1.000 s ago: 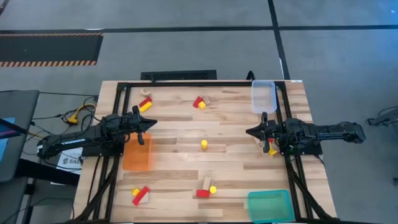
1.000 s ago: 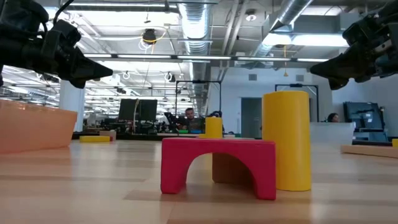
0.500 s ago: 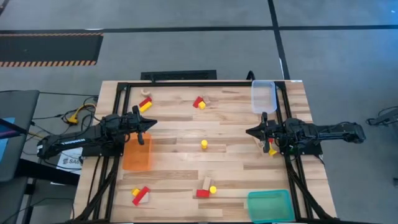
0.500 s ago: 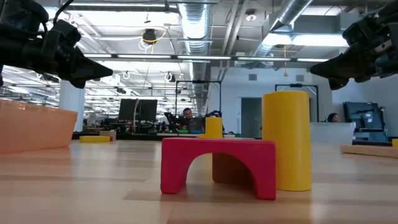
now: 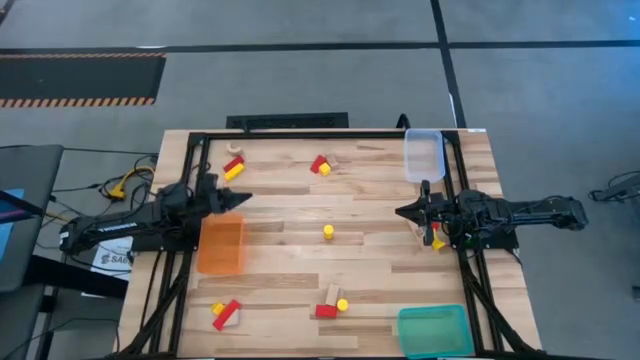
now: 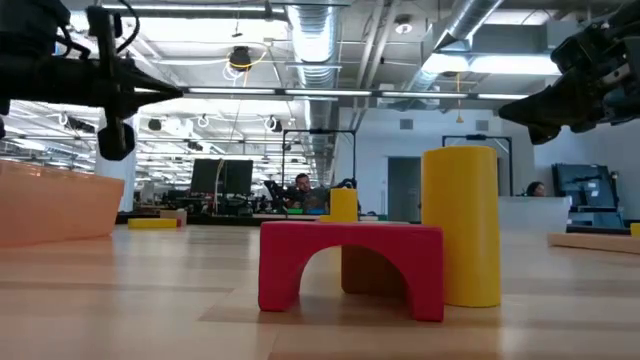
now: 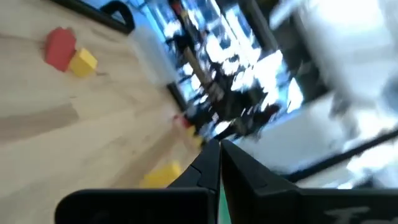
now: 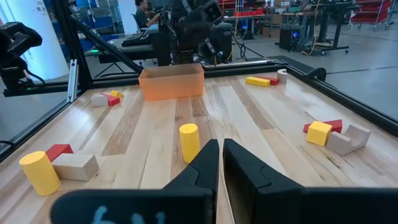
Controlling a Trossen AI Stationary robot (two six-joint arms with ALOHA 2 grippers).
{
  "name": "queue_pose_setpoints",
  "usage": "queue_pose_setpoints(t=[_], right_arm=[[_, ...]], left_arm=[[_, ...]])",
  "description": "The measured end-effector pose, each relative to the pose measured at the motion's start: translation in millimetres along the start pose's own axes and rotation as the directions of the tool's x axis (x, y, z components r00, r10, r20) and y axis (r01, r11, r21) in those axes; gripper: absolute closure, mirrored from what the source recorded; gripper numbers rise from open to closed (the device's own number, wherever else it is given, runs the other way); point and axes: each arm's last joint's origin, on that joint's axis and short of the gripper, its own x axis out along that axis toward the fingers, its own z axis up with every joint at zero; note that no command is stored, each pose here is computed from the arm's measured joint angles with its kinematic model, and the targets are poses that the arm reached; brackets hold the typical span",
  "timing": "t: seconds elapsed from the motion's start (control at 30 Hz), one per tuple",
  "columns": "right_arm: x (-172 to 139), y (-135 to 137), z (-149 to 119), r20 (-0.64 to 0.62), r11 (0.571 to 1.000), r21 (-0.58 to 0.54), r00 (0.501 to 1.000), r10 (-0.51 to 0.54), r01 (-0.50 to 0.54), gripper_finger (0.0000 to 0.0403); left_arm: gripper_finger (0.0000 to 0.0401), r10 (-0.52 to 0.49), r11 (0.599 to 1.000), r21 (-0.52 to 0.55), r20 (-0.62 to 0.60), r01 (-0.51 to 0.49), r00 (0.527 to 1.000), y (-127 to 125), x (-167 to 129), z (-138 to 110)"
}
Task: Sort & place blocks by color
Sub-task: Put the brown block into the orange bin
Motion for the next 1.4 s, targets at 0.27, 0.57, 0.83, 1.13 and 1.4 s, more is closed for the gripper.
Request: queue_pose_setpoints(t=[0.27,0.57,0.83,1.13,1.4], right_arm=[[-0.8,-0.6,11.5,0.124,0.999,0.015,0.991,-0.039,0.038,0.0353],[-1.2,-5.4,14.1,0.153,0.983,0.146,0.979,-0.137,0.114,0.0353],[-1.5,-7.0,15.4,0.165,0.969,0.213,0.972,-0.166,0.129,0.0353],[-1.2,-6.7,13.9,0.15,0.925,0.368,0.976,-0.159,0.094,0.0353],[-1.2,-6.7,13.6,0.146,0.919,0.385,0.977,-0.157,0.09,0.0353]], left_arm=[[0.0401,-0.016,0.999,0.033,0.447,0.002,0.894,-18.9,-2.2,25.0],[0.0401,0.126,0.904,0.299,0.494,-0.305,0.86,-57.3,23.6,57.9],[0.0401,0.573,0.532,0.563,0.31,-0.632,0.758,-66.0,82.3,106.5],[0.031,0.939,0.068,0.608,0.228,-0.791,0.257,-48.3,120.2,186.2],[0.0178,0.995,-0.077,0.915,0.045,-0.397,-0.088,7.8,158.6,222.2]])
